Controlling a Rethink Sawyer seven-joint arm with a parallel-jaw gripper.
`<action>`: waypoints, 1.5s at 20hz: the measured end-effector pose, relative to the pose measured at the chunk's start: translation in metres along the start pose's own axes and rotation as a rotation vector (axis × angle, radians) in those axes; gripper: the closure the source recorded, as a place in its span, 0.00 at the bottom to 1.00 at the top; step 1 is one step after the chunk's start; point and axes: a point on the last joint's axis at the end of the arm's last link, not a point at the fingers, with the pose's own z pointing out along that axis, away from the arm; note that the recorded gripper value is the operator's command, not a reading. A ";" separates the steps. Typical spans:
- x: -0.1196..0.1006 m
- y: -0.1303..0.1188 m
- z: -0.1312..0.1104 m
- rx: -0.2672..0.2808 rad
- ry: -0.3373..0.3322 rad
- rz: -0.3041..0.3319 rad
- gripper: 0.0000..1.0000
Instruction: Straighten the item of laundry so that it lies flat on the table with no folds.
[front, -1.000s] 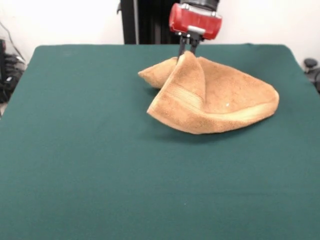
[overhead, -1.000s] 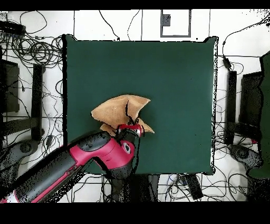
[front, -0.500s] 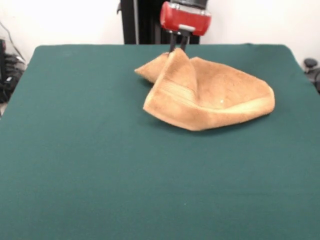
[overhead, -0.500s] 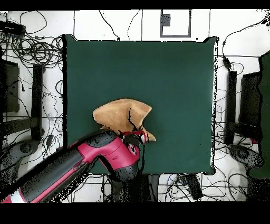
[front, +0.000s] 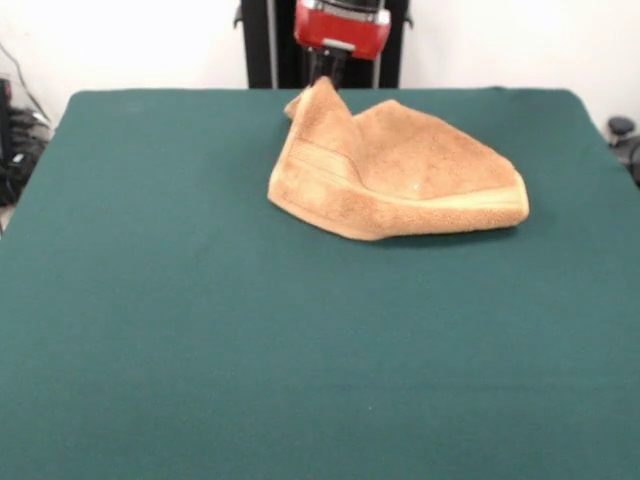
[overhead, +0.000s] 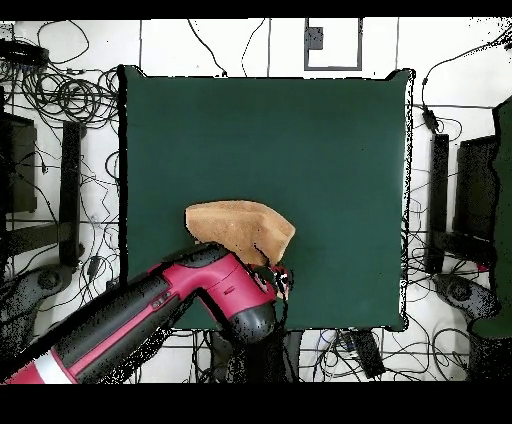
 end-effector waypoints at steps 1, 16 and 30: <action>0.001 0.002 0.002 -0.009 0.003 0.021 1.00; 0.001 0.006 0.010 0.000 -0.027 0.039 1.00; -0.035 0.013 0.031 0.045 -0.351 0.253 1.00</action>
